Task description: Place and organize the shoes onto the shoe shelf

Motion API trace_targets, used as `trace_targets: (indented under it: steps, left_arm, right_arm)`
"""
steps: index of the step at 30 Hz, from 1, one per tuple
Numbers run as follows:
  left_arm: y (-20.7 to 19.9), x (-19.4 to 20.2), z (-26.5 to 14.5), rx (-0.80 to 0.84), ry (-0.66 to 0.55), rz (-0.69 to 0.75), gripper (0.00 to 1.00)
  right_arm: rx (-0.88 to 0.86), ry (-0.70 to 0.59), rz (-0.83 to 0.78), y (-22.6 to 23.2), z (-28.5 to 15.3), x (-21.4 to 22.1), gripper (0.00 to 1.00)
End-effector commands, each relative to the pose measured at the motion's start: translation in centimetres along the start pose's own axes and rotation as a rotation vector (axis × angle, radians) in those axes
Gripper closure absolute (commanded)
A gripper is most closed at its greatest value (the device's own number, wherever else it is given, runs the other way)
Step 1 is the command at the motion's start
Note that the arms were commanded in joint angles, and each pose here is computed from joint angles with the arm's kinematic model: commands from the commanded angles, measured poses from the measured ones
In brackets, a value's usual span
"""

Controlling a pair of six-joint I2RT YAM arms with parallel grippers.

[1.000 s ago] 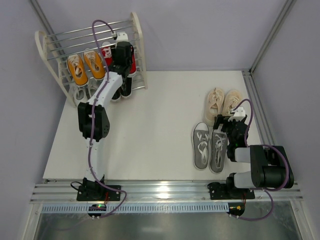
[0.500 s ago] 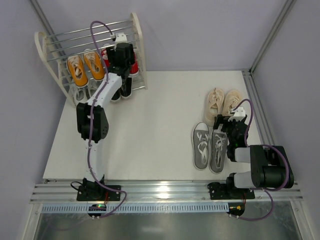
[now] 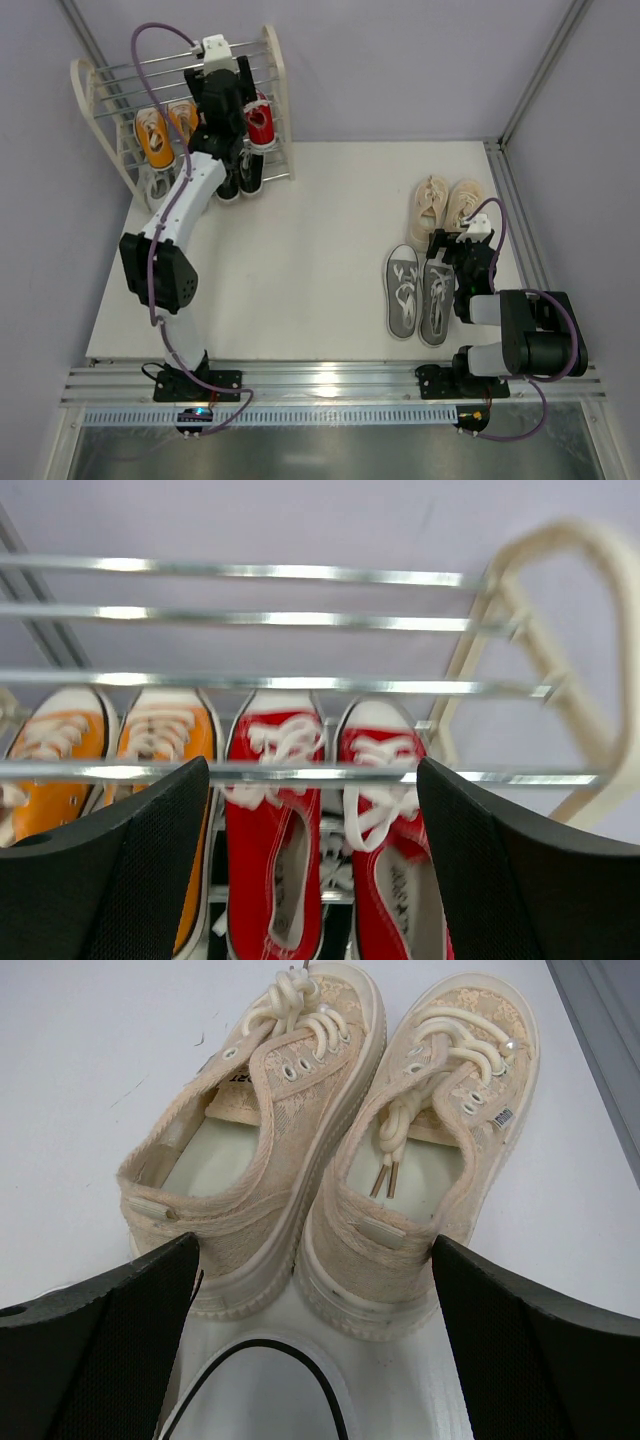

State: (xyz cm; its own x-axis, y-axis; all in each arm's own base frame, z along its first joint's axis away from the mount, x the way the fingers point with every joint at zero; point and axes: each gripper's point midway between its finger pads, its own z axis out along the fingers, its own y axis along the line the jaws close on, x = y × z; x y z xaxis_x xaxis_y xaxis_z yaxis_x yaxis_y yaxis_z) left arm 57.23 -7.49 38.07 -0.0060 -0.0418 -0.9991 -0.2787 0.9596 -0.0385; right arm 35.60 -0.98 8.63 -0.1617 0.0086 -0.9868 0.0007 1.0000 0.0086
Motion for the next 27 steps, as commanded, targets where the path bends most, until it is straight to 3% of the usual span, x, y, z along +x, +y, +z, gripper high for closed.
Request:
trace_targets:
  steps: [1, 8, 12, 13, 15, 18, 20, 22, 23, 27]
  left_arm:
    - [1.1, -8.7, -1.3, -0.005, -0.221, -0.121, 0.18]
    - [0.1, -7.2, -2.8, 0.045, -0.128, -0.103, 0.19]
    - [-2.6, -3.1, -6.2, 0.139, 0.005, -0.076, 0.21]
    - [-2.6, -4.0, -7.8, 0.154, -0.009, -0.093, 0.21]
    - [-4.0, -0.4, -9.8, 0.195, 0.045, -0.079, 0.21]
    - [-6.1, 0.5, -13.8, 0.315, 0.072, -0.124, 0.21]
    - [-8.3, 3.7, -15.9, 0.402, 0.138, -0.122, 0.21]
    - [-9.3, 5.6, -16.5, 0.404, 0.153, -0.117, 0.22]
    - [-10.6, 8.6, -16.8, 0.422, 0.198, -0.094, 0.21]
    - [-13.3, 14.4, -15.8, 0.389, 0.228, -0.057, 0.21]
  right_arm:
    - [-0.005, -0.115, 0.001, 0.1, 0.5, -3.3, 0.03]
    - [-0.005, -0.115, 0.001, 0.1, 0.5, -3.3, 0.03]
    - [-0.005, -0.115, 0.001, 0.1, 0.5, -3.3, 0.03]
    - [-0.005, -0.115, 0.001, 0.1, 0.5, -3.3, 0.03]
    - [-0.005, -0.115, 0.001, 0.1, 0.5, -3.3, 0.03]
    - [-0.008, -0.115, 0.001, 0.2, 0.5, -3.3, 0.03]
    - [-0.007, -0.116, 0.001, 0.2, 0.5, -3.4, 0.03]
    - [-0.005, -0.116, 0.001, 0.1, 0.5, -3.4, 0.03]
    - [-0.005, -0.115, -0.001, 0.1, 0.5, -3.3, 0.03]
    - [-0.007, -0.119, 0.000, 0.2, 0.5, -3.5, 0.03]
